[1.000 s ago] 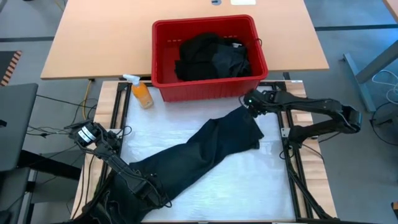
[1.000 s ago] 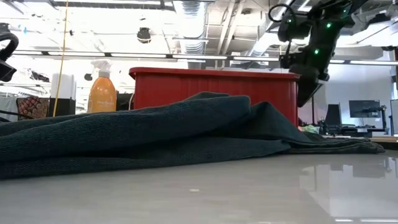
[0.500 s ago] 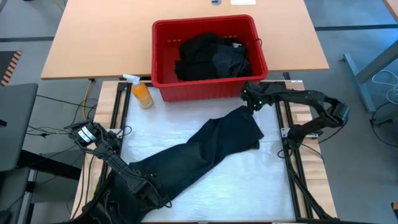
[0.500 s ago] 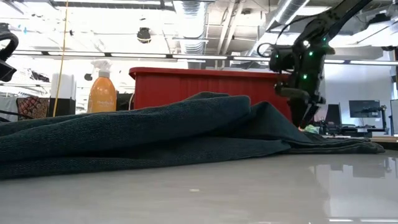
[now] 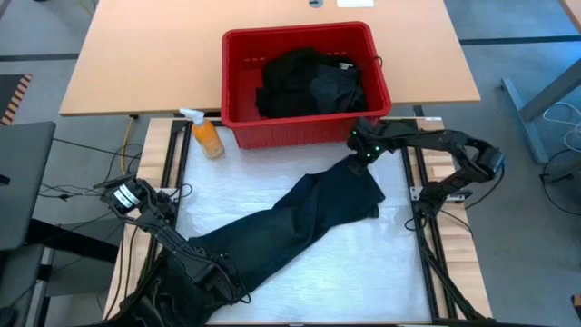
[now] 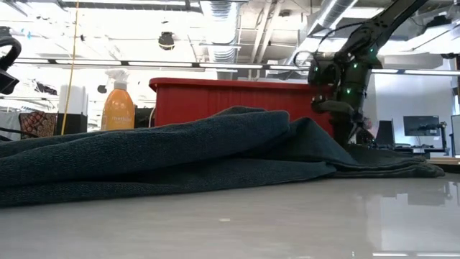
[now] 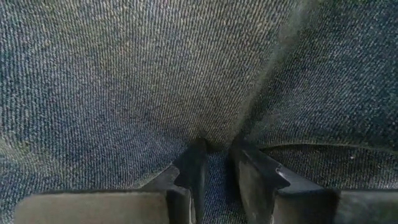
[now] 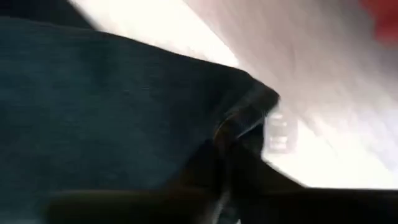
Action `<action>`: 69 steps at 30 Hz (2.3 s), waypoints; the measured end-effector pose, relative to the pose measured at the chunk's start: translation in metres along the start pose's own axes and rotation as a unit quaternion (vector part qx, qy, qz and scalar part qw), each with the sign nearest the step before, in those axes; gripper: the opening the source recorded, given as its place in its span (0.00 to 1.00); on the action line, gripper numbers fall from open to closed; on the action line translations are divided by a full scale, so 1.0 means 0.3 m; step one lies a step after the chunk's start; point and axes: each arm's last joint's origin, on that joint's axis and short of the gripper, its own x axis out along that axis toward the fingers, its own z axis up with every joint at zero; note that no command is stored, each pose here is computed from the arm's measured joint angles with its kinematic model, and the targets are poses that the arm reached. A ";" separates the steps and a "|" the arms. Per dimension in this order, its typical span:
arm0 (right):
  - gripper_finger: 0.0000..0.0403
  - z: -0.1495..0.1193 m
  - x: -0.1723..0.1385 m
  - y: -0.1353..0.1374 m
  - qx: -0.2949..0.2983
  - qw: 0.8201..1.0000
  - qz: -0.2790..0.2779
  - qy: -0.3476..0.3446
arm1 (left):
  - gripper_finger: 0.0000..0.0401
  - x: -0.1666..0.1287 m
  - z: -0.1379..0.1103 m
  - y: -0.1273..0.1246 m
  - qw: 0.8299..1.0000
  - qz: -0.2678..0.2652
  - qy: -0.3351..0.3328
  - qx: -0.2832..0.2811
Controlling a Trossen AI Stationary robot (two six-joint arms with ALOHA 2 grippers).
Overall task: Fold Laundry from Bin
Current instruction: Fold the dark blue pants
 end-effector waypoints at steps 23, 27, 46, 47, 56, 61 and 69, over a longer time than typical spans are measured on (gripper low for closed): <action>0.05 -0.219 -0.723 0.183 -0.472 0.773 -0.055 -0.420 | 0.18 -0.004 0.023 0.005 1.000 -0.004 -0.015 -0.007; 0.07 -0.294 -0.609 0.186 -0.475 0.822 0.006 -0.313 | 0.18 -0.004 0.023 0.006 1.000 -0.003 -0.018 -0.005; 0.14 -0.425 -0.380 0.377 -0.320 0.915 0.243 -0.026 | 0.18 -0.005 0.022 0.006 1.000 -0.005 -0.013 0.006; 0.14 -0.430 -0.375 0.386 -0.315 0.917 0.242 -0.013 | 0.18 -0.005 0.022 0.005 1.000 -0.006 -0.012 0.010; 0.19 -0.436 -0.329 0.428 -0.255 0.941 0.214 0.068 | 0.18 -0.004 0.017 0.003 1.000 -0.012 0.001 0.006; 0.29 -0.453 -0.355 0.446 -0.185 0.949 0.204 0.153 | 0.18 -0.001 0.009 -0.001 1.000 -0.010 0.001 0.005; 0.36 -0.459 -0.461 0.463 -0.132 0.954 0.183 0.200 | 0.18 -0.004 0.018 0.004 1.000 -0.012 0.001 0.028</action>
